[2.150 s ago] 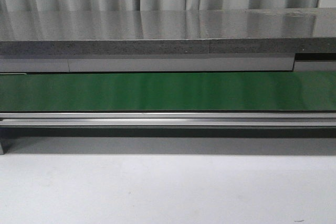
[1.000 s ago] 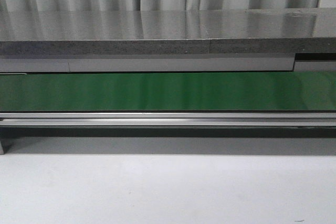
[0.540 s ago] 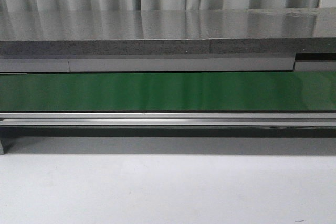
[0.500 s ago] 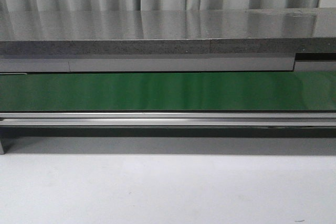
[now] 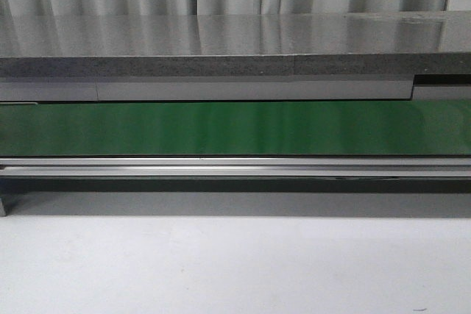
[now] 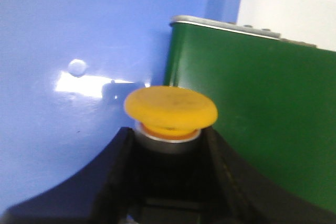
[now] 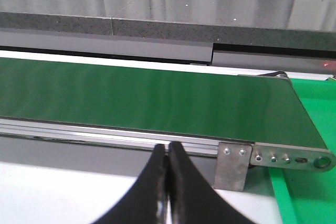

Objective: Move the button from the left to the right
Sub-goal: 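Lift the button with the left gripper and carry it over the belt, then lower the button onto the belt, open the left gripper, withdraw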

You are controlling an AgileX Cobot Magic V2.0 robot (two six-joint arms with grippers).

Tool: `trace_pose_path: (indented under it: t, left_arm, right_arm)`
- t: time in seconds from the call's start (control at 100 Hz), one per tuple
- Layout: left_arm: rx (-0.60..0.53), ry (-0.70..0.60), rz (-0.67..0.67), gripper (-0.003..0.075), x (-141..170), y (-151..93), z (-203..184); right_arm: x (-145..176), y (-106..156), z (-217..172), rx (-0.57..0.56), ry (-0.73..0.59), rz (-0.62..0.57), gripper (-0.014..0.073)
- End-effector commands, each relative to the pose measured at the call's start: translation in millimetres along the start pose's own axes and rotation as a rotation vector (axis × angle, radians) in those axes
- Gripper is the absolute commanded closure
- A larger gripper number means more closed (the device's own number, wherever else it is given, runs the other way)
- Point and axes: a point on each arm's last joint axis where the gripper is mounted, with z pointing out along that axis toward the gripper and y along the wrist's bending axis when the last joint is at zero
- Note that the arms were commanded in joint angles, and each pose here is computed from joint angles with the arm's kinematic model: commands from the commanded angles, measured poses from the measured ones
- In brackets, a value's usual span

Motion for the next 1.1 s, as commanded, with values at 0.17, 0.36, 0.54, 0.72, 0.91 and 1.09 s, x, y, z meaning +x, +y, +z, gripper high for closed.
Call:
trace_pose_path:
  t: [0.17, 0.36, 0.54, 0.72, 0.91, 1.09]
  left_arm:
    - [0.031, -0.106, 0.084, 0.0715, -11.8, -35.5, -16.2]
    - [0.046, -0.021, 0.087, 0.0665, -8.0, -37.8, 4.8]
    - [0.052, 0.028, 0.084, 0.0463, -5.2, -36.6, 15.9]
    - [0.049, -0.001, 0.087, 0.0209, -6.4, -37.8, 6.4]
    - [0.044, -0.078, 0.099, 0.0192, -7.8, -41.4, -21.6]
    - [0.036, -0.218, 0.129, 0.0192, 2.8, -52.7, -66.9]
  right_arm:
    - [-7.0, 1.0, -0.4, -0.011, -0.080, -0.019, 0.0663]
    - [-7.0, 1.0, -0.4, -0.011, -0.080, -0.019, 0.0663]
    - [-7.0, 1.0, -0.4, -0.011, -0.080, -0.019, 0.0663]
    - [-7.0, 1.0, -0.4, -0.011, -0.080, -0.019, 0.0663]
    - [-7.0, 1.0, -0.4, -0.011, -0.080, -0.019, 0.0663]
    - [-7.0, 1.0, -0.4, -0.011, -0.080, -0.019, 0.0663]
